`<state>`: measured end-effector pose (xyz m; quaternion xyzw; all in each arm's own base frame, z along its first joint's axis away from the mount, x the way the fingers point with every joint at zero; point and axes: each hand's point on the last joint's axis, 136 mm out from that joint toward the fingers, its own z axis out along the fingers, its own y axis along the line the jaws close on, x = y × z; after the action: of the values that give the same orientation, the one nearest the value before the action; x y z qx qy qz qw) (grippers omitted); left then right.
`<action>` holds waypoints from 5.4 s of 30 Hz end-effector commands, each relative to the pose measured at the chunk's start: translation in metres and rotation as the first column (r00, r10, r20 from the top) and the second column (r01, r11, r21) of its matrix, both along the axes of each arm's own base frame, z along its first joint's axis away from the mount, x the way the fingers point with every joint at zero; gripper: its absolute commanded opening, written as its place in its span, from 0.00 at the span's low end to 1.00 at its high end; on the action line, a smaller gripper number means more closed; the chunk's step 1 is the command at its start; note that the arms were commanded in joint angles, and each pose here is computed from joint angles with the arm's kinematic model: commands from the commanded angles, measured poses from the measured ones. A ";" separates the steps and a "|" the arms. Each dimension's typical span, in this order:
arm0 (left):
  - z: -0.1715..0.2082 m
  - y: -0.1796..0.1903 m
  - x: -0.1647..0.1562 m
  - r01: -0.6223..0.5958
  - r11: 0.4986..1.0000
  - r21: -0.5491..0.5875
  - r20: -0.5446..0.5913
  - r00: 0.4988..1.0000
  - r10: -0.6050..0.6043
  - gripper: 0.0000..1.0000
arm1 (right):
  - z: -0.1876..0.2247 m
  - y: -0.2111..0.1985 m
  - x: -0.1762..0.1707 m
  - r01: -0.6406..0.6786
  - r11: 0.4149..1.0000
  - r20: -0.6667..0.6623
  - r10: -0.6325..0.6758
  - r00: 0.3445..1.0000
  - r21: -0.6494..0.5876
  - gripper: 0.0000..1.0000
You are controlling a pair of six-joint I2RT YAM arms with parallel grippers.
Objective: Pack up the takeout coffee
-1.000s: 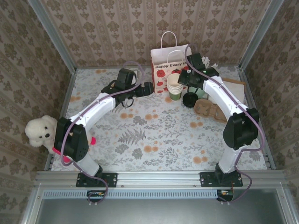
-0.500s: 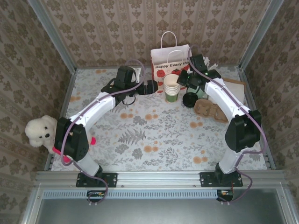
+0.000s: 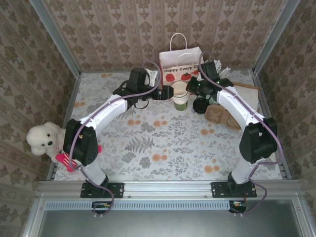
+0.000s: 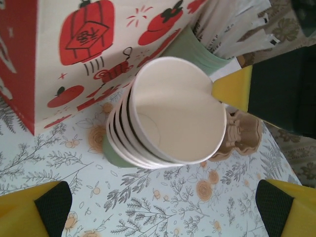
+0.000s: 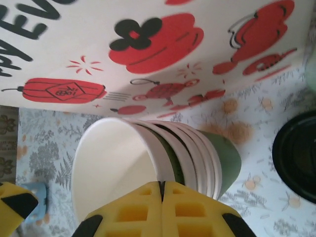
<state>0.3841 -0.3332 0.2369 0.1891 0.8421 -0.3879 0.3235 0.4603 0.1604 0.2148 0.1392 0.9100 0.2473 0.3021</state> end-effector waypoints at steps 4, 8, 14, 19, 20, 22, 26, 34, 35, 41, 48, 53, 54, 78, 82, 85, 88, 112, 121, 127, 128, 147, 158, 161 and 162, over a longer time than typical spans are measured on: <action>0.012 -0.016 -0.004 0.123 0.992 0.005 0.317 0.941 -0.118 1.00 | 0.033 0.003 0.012 0.015 0.975 0.094 -0.036 0.995 0.220 0.00; 0.003 -0.008 0.011 0.073 0.997 -0.036 0.424 0.904 -0.051 1.00 | 0.025 0.009 0.014 0.020 0.971 0.082 -0.041 0.996 0.240 0.00; 0.004 0.006 0.016 0.080 0.994 -0.071 0.382 0.923 -0.047 1.00 | 0.066 -0.007 0.006 0.022 0.991 0.164 -0.043 0.986 0.129 0.00; 0.017 0.026 0.018 0.018 0.987 -0.161 0.278 0.960 0.027 1.00 | 0.118 -0.010 -0.011 -0.013 0.996 0.258 -0.010 0.966 0.085 0.00; 0.018 0.032 0.019 -0.009 0.983 -0.182 0.240 0.969 0.053 1.00 | 0.122 -0.009 -0.016 -0.017 0.997 0.264 -0.003 0.964 0.073 0.00; 0.019 0.047 0.021 -0.068 0.975 -0.213 0.168 0.980 0.105 1.00 | 0.127 -0.005 -0.032 -0.036 0.999 0.258 0.026 0.966 0.033 0.00; 0.013 0.076 0.014 -0.186 0.958 -0.216 0.038 0.979 0.199 1.00 | 0.122 0.017 -0.066 -0.089 0.996 0.238 0.086 0.967 0.000 0.00; -0.006 0.147 -0.007 -0.472 0.880 -0.045 -0.064 0.881 0.469 1.00 | 0.061 0.063 -0.108 -0.162 0.986 0.171 0.165 0.971 -0.031 0.00; -0.011 0.150 -0.011 -0.486 0.874 -0.020 -0.084 0.871 0.483 1.00 | 0.040 0.072 -0.108 -0.178 0.983 0.139 0.183 0.973 -0.046 0.00; -0.036 0.142 -0.029 -0.448 0.892 0.053 -0.157 0.879 0.451 1.00 | -0.013 0.102 -0.098 -0.206 0.976 0.116 0.213 0.970 -0.070 0.00; -0.050 0.116 -0.039 -0.377 0.924 0.058 -0.189 0.905 0.381 1.00 | -0.054 0.103 -0.096 -0.215 0.969 0.064 0.224 0.973 -0.122 0.00; -0.054 0.100 -0.045 -0.333 0.940 0.068 -0.190 0.921 0.340 1.00 | -0.074 0.103 -0.102 -0.228 0.967 0.015 0.231 0.973 -0.115 0.00; -0.055 0.099 -0.045 -0.331 0.941 0.071 -0.192 0.921 0.339 1.00 | -0.077 0.103 -0.103 -0.230 0.967 0.010 0.233 0.973 -0.113 0.00; -0.063 0.109 -0.041 -0.376 0.921 0.104 -0.189 0.901 0.390 1.00 | -0.083 -0.029 -0.103 0.451 0.887 -0.219 -0.423 0.879 0.096 0.64; -0.070 0.115 -0.041 -0.405 0.906 0.121 -0.203 0.884 0.422 1.00 | -0.108 -0.038 -0.084 0.643 0.762 -0.357 -0.580 0.732 0.081 0.63; -0.072 0.118 -0.042 -0.411 0.902 0.130 -0.206 0.879 0.430 1.00 | -0.132 -0.039 -0.075 0.731 0.682 -0.449 -0.648 0.615 0.018 0.60; -0.073 0.121 -0.043 -0.415 0.898 0.144 -0.203 0.876 0.438 1.00 | -0.150 -0.036 -0.060 0.787 0.615 -0.452 -0.689 0.566 0.047 0.59; -0.076 0.135 -0.045 -0.436 0.880 0.187 -0.171 0.868 0.467 1.00 | -0.152 -0.077 -0.029 0.863 0.501 -0.299 -0.815 0.496 0.066 0.56; -0.079 0.136 -0.047 -0.434 0.880 0.195 -0.175 0.867 0.467 1.00 | -0.154 -0.081 -0.027 0.864 0.501 -0.284 -0.822 0.493 0.049 0.42; -0.079 0.136 -0.047 -0.434 0.880 0.195 -0.174 0.867 0.466 1.00 | -0.158 -0.086 -0.029 0.866 0.499 -0.282 -0.826 0.488 0.035 0.38; -0.078 0.136 -0.047 -0.435 0.879 0.193 -0.172 0.867 0.467 1.00 | -0.159 -0.086 -0.029 0.865 0.501 -0.281 -0.826 0.490 0.034 0.38; -0.081 0.137 -0.048 -0.435 0.879 0.197 -0.173 0.867 0.467 1.00 | -0.159 -0.090 -0.019 0.843 0.537 -0.247 -0.814 0.526 0.026 0.26; -0.073 0.131 -0.048 -0.408 0.899 0.160 -0.144 0.891 0.431 1.00 | -0.132 -0.095 -0.033 0.761 0.648 -0.168 -0.753 0.637 -0.020 0.13; -0.066 0.124 -0.049 -0.367 0.922 0.124 -0.120 0.917 0.381 1.00 | -0.125 -0.097 -0.041 0.688 0.721 -0.124 -0.692 0.711 -0.082 0.11; -0.064 0.122 -0.050 -0.350 0.929 0.118 -0.111 0.925 0.363 1.00 | -0.121 -0.097 -0.042 0.654 0.750 -0.105 -0.662 0.742 -0.100 0.11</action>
<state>0.3355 -0.2056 0.1574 -0.0144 0.9139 -0.2720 0.3009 0.4280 0.0725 0.0811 0.5235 0.7903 0.1204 0.2948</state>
